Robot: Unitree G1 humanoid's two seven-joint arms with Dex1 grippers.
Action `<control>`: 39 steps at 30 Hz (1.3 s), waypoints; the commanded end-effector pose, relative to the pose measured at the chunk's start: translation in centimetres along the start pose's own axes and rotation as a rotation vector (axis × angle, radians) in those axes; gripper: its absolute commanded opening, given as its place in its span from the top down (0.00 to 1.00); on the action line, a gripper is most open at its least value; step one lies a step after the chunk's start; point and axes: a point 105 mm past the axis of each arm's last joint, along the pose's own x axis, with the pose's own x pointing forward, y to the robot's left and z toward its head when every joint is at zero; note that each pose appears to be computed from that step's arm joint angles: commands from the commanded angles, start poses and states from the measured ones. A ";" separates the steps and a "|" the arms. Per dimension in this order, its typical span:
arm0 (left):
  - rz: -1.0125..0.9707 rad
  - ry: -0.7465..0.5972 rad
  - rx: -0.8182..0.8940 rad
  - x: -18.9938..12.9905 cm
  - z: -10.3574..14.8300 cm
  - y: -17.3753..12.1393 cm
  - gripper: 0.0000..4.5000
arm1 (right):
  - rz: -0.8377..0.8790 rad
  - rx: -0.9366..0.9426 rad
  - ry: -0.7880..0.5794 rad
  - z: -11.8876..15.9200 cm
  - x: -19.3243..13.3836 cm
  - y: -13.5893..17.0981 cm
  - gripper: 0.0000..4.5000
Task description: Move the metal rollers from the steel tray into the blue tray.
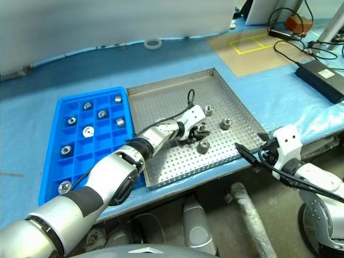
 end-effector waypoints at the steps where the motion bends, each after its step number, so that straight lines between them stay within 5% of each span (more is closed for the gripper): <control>1: -0.017 -0.182 -0.133 0.1 3.9 0.1 0.62 | 0.044 -0.014 -0.062 1.4 0.7 0.7 0.00; 8: 0.004 -0.376 -0.152 -3.9 6.9 3.2 0.62 | 0.255 0.007 -0.149 4.1 3.7 3.3 0.00; 21: 0.333 -0.276 -0.101 -15.4 2.4 5.3 0.62 | 0.699 -0.031 -0.203 6.7 8.3 8.3 0.00; 31: 0.600 -0.292 -0.159 -21.8 0.8 3.4 0.62 | 0.872 -0.083 -0.179 6.9 11.3 10.3 0.00; 39: 0.662 -0.254 -0.209 -23.8 -0.2 1.0 0.62 | 0.918 -0.096 -0.173 6.8 12.1 10.8 0.00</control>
